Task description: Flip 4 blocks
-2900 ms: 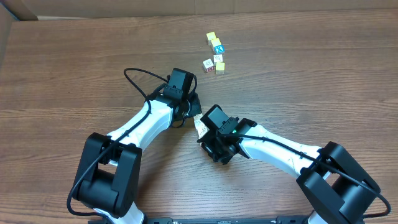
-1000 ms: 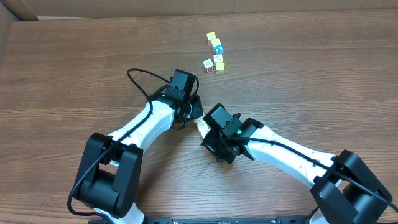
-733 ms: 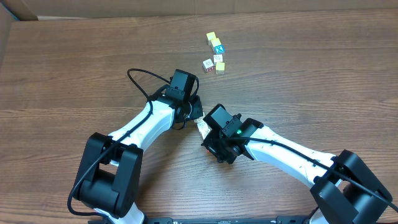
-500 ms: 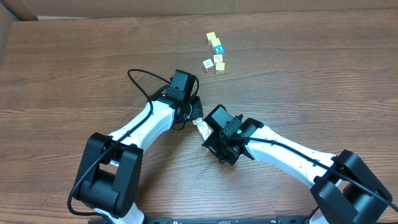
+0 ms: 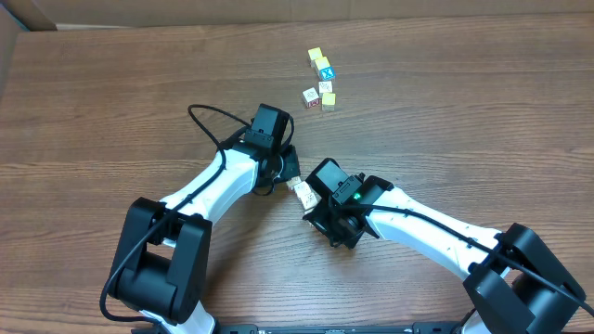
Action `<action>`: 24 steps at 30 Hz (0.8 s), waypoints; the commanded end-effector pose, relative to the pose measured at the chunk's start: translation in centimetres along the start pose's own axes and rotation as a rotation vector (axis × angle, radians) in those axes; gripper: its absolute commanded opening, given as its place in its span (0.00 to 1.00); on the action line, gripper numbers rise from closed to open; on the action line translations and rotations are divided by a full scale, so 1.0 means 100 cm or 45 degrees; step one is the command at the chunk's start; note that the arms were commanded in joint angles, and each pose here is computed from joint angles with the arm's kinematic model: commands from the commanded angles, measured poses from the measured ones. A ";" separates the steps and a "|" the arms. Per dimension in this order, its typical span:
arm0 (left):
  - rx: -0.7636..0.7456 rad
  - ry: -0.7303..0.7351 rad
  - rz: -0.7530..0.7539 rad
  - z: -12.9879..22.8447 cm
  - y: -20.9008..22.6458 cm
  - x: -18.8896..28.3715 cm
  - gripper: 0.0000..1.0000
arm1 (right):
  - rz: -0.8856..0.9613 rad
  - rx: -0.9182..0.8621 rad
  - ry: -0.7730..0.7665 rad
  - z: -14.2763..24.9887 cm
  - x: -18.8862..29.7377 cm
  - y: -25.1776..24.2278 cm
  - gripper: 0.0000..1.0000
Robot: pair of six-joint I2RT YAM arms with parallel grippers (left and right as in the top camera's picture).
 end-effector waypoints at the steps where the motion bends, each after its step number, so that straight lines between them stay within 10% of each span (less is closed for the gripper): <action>1: -0.008 0.018 -0.067 -0.002 0.005 0.000 0.04 | -0.046 0.029 -0.100 -0.004 0.012 0.005 0.04; 24: 0.116 0.227 -0.044 0.016 0.024 0.004 0.04 | -0.245 0.546 -0.382 -0.045 0.018 0.039 0.04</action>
Point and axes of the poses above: each gripper's point midway between its finger pads, its own x axis back along the fingers, its own y axis along the line the jaws close on, z = x × y, the point moved 10 cm from there along x, back along the fingers, and after that the axes turned 14 degrees about -x, right-handed, at the moved point
